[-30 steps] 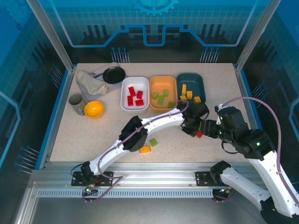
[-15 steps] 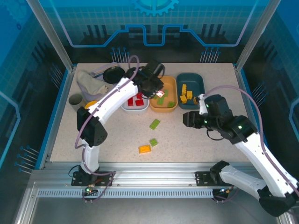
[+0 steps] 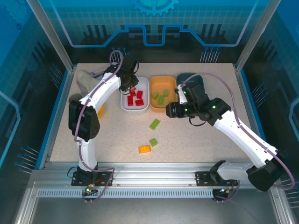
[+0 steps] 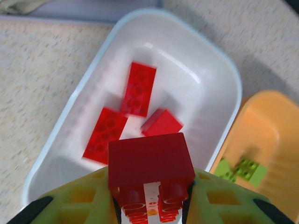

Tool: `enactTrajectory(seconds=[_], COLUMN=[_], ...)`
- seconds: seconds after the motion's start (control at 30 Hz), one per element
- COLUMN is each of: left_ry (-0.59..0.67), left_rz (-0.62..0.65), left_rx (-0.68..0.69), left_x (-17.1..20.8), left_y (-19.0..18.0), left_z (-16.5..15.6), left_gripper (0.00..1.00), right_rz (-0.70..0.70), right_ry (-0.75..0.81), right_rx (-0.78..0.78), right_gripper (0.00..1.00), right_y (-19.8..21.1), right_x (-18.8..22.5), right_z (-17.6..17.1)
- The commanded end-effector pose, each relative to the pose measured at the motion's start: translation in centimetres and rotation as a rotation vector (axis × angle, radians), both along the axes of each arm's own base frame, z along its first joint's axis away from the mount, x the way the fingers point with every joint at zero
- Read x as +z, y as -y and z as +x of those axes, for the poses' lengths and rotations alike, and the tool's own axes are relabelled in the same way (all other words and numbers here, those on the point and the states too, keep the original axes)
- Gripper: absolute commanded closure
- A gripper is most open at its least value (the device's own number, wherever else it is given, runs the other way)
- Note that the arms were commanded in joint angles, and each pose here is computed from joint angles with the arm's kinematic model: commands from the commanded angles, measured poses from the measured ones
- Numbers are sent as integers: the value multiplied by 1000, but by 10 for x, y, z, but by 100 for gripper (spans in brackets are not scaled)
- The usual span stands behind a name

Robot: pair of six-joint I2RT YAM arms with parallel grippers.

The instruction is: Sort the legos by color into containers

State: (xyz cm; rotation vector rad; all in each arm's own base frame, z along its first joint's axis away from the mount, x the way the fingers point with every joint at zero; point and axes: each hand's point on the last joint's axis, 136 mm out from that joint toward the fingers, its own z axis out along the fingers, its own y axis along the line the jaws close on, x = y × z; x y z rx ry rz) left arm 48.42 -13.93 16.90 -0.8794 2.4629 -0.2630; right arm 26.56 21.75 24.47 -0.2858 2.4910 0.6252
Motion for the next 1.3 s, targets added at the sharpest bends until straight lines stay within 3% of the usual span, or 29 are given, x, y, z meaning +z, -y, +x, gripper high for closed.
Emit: enactTrajectory(seconds=[0.0, 0.27, 0.53, 0.83, 1.03, 1.27], left_ry=[62, -16, -49, -112, -130, -23], left_rz=[-93, -266, -326, -337, -337, -318], left_rx=[-16, 87, 121, 136, 137, 96], left_x=[-14, -64, -91, -112, -96, -26], left_y=[15, 23, 31, 34, 34, 32], left_z=[36, 67, 83, 80, 71, 58], left_gripper=[74, 73, 72, 68, 45, 31], right_rz=[42, 257, 294, 263, 152, -51], right_ry=[30, 129, 233, 194, 160, 120], right_rx=[37, 50, 28, 22, 3, -17], right_gripper=[47, 42, 41, 41, 40, 41], right_y=[-12, -37, -41, -40, -30, -11], right_x=[11, 36, 41, 29, 15, -5], right_z=[10, 39, 56, 58, 62, 59])
